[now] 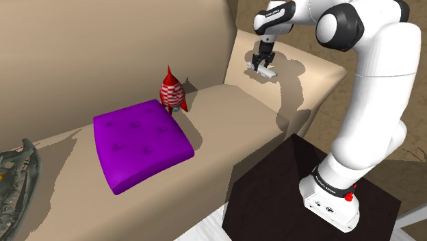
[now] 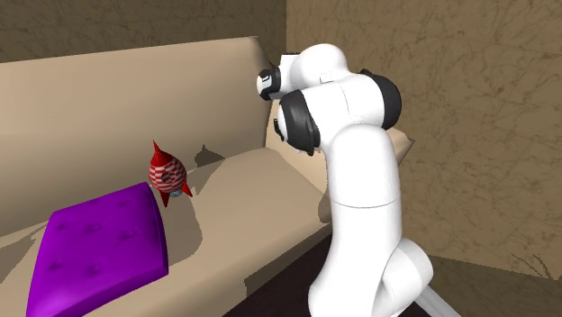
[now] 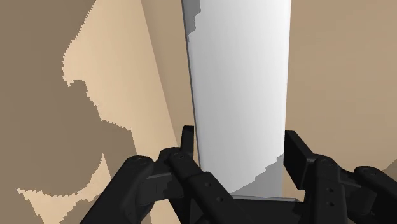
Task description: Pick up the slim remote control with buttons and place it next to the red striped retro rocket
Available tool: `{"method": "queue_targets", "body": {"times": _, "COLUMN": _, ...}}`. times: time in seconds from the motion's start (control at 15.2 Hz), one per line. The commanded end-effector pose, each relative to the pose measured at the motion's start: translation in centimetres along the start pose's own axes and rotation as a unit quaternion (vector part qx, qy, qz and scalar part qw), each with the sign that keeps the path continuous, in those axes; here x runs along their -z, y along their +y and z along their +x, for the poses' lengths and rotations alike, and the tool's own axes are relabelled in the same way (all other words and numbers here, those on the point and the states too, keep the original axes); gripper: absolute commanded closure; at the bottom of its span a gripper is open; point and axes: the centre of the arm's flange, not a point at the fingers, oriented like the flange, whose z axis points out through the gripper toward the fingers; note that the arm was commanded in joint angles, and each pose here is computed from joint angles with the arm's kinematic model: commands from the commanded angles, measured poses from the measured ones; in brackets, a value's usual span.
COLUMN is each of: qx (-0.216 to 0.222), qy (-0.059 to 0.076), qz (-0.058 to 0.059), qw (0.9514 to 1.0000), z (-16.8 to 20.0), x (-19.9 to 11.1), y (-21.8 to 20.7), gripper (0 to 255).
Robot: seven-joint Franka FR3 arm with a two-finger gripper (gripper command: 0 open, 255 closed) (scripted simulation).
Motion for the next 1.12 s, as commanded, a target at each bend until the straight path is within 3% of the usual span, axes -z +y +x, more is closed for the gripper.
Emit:
{"method": "queue_targets", "body": {"times": 0.0, "qx": 0.000, "qy": 0.000, "qz": 0.000, "qw": 1.0000, "z": 0.0, "x": 1.1, "y": 0.1, "gripper": 255}}
{"method": "queue_targets", "body": {"times": 1.06, "qx": 0.000, "qy": 0.000, "qz": 0.000, "qw": 1.0000, "z": -0.1, "x": 9.5, "y": 0.1, "gripper": 255}}
